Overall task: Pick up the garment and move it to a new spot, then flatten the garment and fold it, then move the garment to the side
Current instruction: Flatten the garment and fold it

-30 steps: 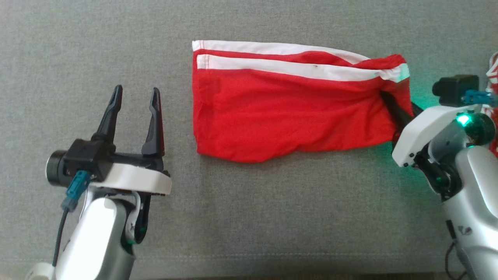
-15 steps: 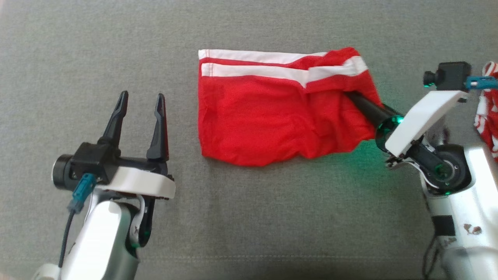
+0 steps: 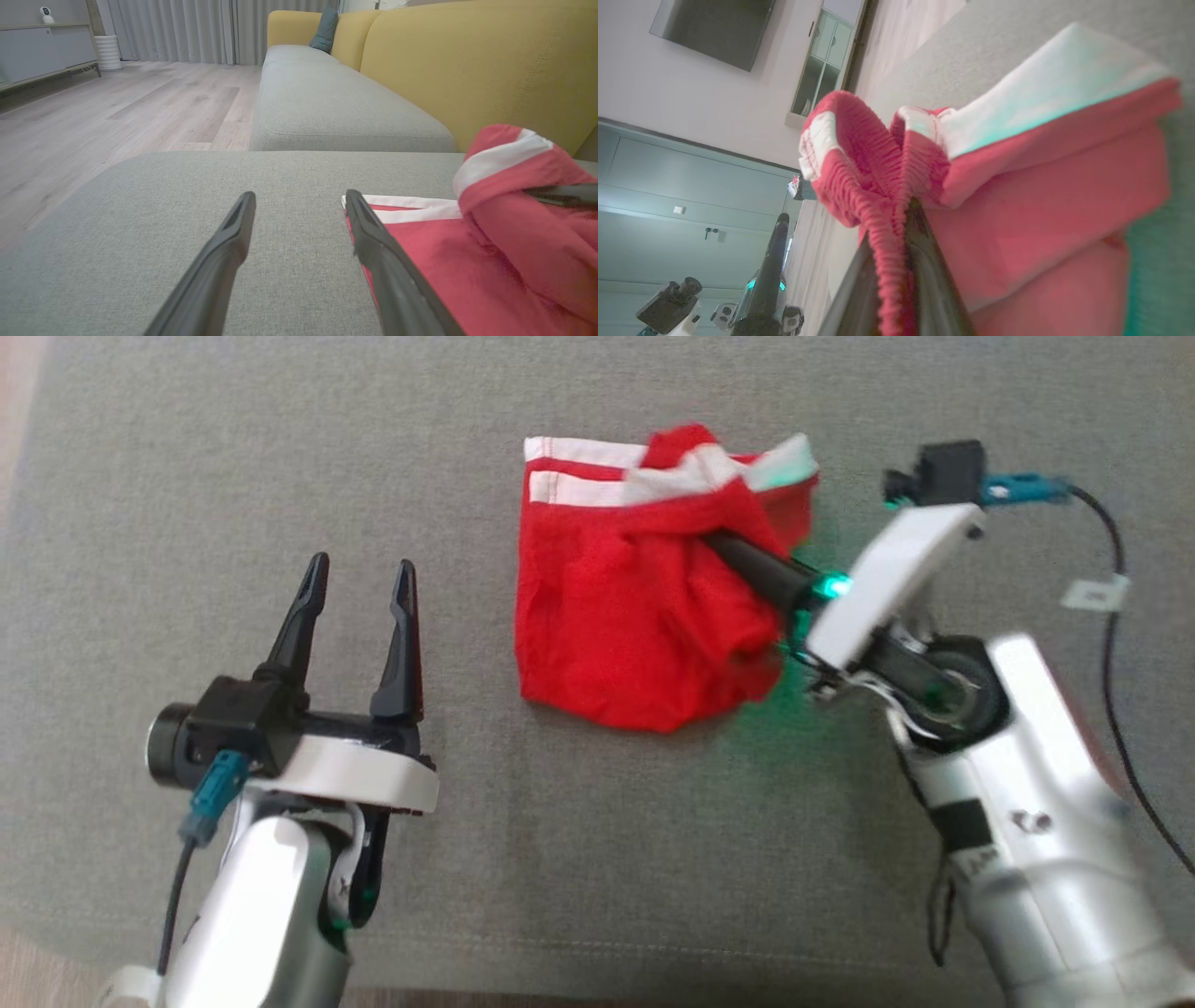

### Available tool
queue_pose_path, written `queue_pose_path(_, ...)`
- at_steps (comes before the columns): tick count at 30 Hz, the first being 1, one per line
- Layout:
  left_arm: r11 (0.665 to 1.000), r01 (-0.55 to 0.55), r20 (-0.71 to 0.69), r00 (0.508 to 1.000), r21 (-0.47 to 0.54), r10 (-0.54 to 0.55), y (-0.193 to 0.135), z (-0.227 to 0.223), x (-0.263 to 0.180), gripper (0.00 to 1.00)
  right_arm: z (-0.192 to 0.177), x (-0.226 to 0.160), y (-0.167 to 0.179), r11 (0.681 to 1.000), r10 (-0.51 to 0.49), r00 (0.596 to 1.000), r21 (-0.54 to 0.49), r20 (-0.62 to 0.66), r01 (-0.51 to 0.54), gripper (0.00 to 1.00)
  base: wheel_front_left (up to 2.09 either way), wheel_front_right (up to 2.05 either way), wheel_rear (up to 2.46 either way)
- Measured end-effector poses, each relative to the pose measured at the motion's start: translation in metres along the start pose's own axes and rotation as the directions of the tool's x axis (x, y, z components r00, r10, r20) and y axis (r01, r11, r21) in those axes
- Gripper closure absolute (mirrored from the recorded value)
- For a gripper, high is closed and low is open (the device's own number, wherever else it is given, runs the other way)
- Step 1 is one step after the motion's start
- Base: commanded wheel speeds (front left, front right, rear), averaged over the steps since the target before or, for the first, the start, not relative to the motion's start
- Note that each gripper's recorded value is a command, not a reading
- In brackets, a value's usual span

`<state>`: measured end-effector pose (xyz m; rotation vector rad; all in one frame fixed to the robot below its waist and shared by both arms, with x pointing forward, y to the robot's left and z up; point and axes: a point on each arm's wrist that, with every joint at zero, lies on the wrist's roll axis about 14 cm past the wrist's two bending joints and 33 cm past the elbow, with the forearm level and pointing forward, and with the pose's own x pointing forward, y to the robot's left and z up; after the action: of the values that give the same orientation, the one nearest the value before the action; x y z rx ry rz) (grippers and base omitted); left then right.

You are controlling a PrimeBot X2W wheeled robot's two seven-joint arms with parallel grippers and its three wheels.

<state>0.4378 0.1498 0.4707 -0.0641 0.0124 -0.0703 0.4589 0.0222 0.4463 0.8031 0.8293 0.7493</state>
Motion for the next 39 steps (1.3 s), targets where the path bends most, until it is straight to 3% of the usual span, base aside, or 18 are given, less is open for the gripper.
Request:
queue_pose_path(9,1.000,-0.017,-0.007,1.000,-0.007,0.017,0.004,-0.002,-0.001,0.00,-0.020,0.046,0.011,0.997,0.012,1.000,-0.078,-0.018,-0.014,1.00,0.00,0.00,0.00)
queue_pose_path(10,1.000,-0.019,-0.006,1.000,-0.007,0.019,0.004,-0.002,-0.001,0.00,-0.022,0.049,0.008,0.995,-0.002,1.000,-0.097,-0.016,0.000,0.91,0.00,0.00,0.00)
queue_pose_path(11,1.000,-0.022,0.000,1.000,-0.011,0.022,0.004,0.000,0.001,0.00,-0.025,0.053,0.005,0.992,-0.017,1.000,-0.127,-0.010,0.015,0.00,0.00,0.00,0.00)
queue_pose_path(18,1.000,-0.014,0.001,1.000,-0.016,0.014,0.001,-0.001,0.003,0.00,-0.025,0.059,0.012,0.966,0.009,0.995,-0.260,0.098,0.017,0.00,0.00,0.00,0.00)
queue_pose_path(26,1.000,-0.001,0.005,1.000,-0.010,0.002,-0.003,-0.002,0.009,0.00,0.002,0.047,0.031,0.888,0.111,0.954,-0.459,0.277,0.030,0.00,0.00,0.00,0.00)
queue_pose_path(32,1.000,0.020,0.012,1.000,-0.008,-0.020,-0.010,-0.001,0.012,0.00,0.043,0.010,0.014,0.814,0.116,0.898,-0.558,0.424,0.159,0.00,0.00,0.00,0.00)
queue_pose_path(39,0.999,0.035,0.024,0.999,0.010,-0.035,-0.012,0.003,0.015,0.00,0.077,-0.057,-0.032,0.777,0.000,0.809,-0.509,0.587,0.369,0.00,0.00,0.00,0.00)
